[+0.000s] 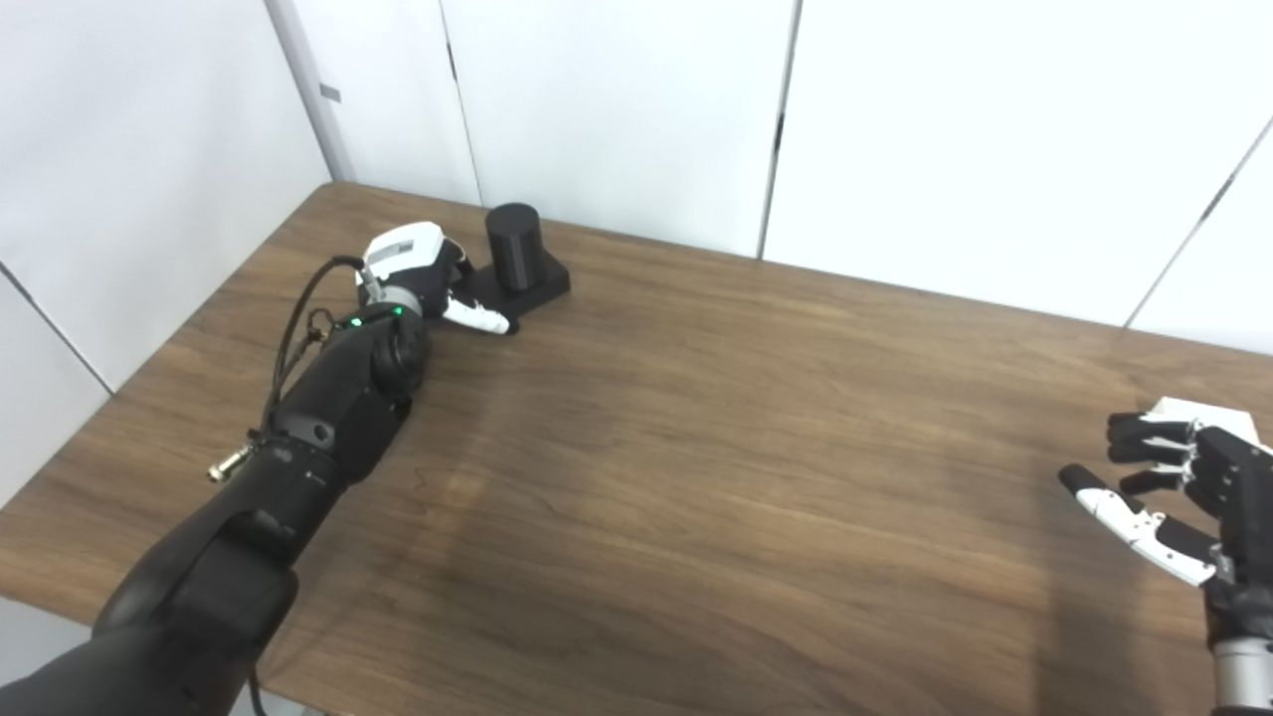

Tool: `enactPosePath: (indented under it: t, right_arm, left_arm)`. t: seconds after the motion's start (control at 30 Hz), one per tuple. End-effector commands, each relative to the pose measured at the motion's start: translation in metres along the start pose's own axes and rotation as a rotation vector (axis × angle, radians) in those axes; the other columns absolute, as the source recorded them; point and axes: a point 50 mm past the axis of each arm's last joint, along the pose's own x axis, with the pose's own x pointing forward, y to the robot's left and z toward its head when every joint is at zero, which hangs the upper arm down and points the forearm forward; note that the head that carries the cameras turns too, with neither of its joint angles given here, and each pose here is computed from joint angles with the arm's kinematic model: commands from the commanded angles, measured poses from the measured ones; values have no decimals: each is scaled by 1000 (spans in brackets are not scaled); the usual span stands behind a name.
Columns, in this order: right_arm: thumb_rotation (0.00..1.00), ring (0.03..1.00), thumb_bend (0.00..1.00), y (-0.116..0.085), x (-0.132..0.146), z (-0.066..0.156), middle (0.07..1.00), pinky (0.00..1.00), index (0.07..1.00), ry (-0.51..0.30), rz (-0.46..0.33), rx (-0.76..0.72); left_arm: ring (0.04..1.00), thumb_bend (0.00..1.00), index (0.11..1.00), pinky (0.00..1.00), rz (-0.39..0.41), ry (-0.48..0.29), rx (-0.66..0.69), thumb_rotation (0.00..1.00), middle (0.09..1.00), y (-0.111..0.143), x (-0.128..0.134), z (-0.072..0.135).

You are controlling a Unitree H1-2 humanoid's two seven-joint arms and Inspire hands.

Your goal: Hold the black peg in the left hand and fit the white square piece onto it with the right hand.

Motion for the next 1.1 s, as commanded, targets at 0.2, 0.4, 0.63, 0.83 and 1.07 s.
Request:
enactPosePath:
  t: [0.2, 0.4, 0.63, 0.83, 1.07]
  right_arm:
    - [112, 583, 497, -8, 5, 13, 645, 451, 491, -79, -25, 9]
    - [113, 578, 498, -9, 5, 14, 640, 451, 491, -78, -28, -1]
    - [112, 570, 497, -9, 6, 14, 636, 438, 491, -77, -31, -1]
    - [114, 579, 498, -7, 7, 12, 637, 445, 491, -77, -30, -8]
    - [114, 571, 498, -6, 8, 12, 636, 445, 491, -89, -26, -21]
  left_arm:
    - [932, 515, 491, 809, -20, -83, 20, 74, 865, 9, -6, 9]
    - [901, 516, 484, 781, -67, -131, 5, 65, 857, 3, -11, 12]
    - [948, 523, 482, 875, -137, -223, -20, 55, 888, -4, -20, 14]
    - [981, 524, 490, 987, -167, -416, 1, 61, 912, -9, -37, 24]
    - [971, 523, 491, 940, -143, -647, 127, 66, 908, -13, -51, 41]
